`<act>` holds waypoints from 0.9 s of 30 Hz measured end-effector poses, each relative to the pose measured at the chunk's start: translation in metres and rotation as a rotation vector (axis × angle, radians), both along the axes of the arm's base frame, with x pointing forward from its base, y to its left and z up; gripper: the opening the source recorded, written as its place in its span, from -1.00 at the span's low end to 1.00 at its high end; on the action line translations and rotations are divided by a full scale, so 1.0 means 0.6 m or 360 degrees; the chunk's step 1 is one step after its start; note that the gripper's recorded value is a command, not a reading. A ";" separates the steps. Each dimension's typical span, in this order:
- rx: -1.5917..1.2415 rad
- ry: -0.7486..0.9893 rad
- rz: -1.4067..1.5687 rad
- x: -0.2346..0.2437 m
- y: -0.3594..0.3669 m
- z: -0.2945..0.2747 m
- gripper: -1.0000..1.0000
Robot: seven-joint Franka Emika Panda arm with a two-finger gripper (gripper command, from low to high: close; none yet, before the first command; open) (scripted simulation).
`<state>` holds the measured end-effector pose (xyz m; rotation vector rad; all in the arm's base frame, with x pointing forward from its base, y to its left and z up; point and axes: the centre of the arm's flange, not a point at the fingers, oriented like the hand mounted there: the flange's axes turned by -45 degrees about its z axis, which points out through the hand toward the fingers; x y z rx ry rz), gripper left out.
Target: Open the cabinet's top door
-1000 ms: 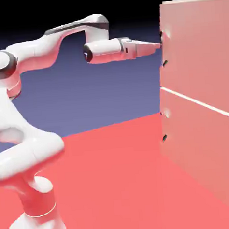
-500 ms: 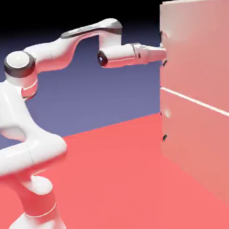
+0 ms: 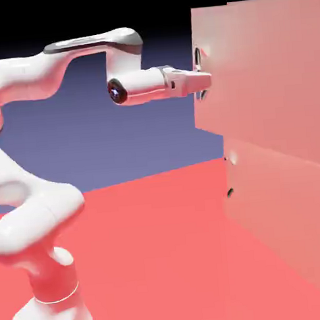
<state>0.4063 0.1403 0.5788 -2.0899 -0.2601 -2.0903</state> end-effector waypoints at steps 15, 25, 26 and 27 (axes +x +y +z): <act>-0.0004 0.0002 0.0449 -0.195 -0.154 0.000 -1.00; 0.0001 0.0000 0.0712 -0.287 -0.267 0.000 -1.00; 0.0001 0.0000 0.0736 -0.295 -0.279 0.000 -1.00; 0.0001 0.0000 0.0760 -0.302 -0.290 0.000 -1.00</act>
